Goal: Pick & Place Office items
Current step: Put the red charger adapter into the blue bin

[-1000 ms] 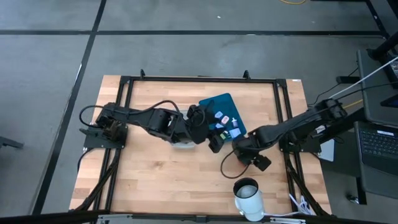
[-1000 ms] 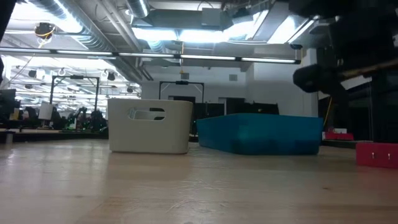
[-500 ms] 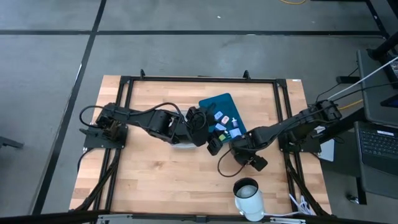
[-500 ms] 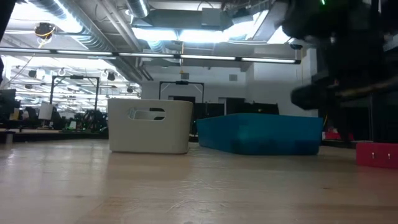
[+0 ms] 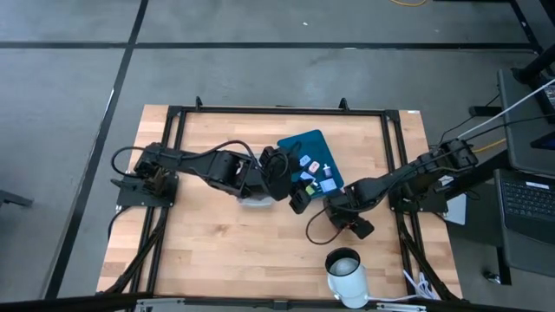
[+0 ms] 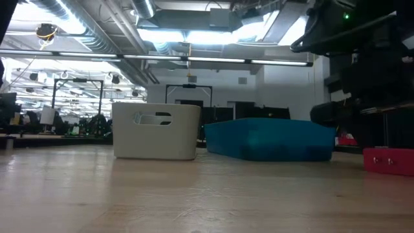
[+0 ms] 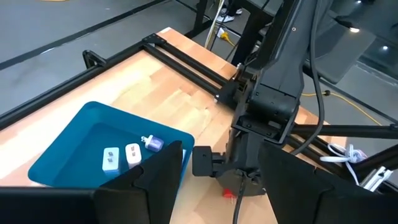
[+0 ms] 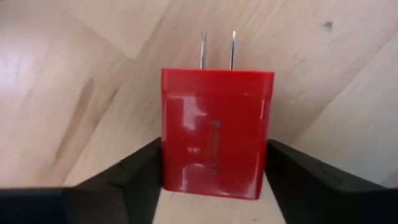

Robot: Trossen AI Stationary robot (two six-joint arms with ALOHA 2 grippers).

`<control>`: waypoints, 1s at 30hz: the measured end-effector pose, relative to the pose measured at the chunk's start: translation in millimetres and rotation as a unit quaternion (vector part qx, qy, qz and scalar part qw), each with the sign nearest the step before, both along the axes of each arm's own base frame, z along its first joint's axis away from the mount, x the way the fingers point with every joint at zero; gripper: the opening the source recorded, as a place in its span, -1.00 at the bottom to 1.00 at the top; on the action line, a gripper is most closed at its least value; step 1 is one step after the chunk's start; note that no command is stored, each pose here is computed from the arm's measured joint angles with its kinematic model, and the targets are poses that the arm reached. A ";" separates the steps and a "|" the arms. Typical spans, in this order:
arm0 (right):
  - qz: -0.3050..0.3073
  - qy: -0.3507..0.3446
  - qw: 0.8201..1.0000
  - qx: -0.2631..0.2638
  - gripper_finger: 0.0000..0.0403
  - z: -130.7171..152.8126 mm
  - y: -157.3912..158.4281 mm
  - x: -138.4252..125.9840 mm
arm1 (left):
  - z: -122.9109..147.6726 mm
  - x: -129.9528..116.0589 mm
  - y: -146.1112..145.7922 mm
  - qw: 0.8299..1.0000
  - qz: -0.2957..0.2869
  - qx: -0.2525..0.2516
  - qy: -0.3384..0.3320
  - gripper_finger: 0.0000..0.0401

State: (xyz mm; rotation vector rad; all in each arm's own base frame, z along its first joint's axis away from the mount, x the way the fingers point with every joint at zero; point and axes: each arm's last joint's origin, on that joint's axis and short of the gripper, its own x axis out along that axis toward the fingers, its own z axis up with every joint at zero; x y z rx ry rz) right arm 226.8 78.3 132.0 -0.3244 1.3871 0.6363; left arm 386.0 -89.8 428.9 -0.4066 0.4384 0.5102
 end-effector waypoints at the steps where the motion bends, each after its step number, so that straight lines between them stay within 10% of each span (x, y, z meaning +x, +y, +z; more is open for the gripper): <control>1: -0.002 0.000 1.000 0.004 0.21 0.2 0.3 0.2 | 0.0 0.2 0.8 1.000 0.001 0.000 0.000 0.03; 12: -0.010 -0.004 0.999 0.035 0.03 8.4 4.2 9.4 | -0.3 1.3 3.6 1.000 -0.007 -0.001 0.004 0.03; 22: -0.005 -0.033 0.998 0.062 0.03 77.8 0.8 32.8 | 3.8 -2.4 4.9 0.999 0.000 0.043 0.008 0.03; 30: -0.059 -0.085 0.992 0.072 0.03 133.4 -31.6 26.3 | 55.4 -58.5 4.5 0.990 0.059 0.114 -0.055 0.03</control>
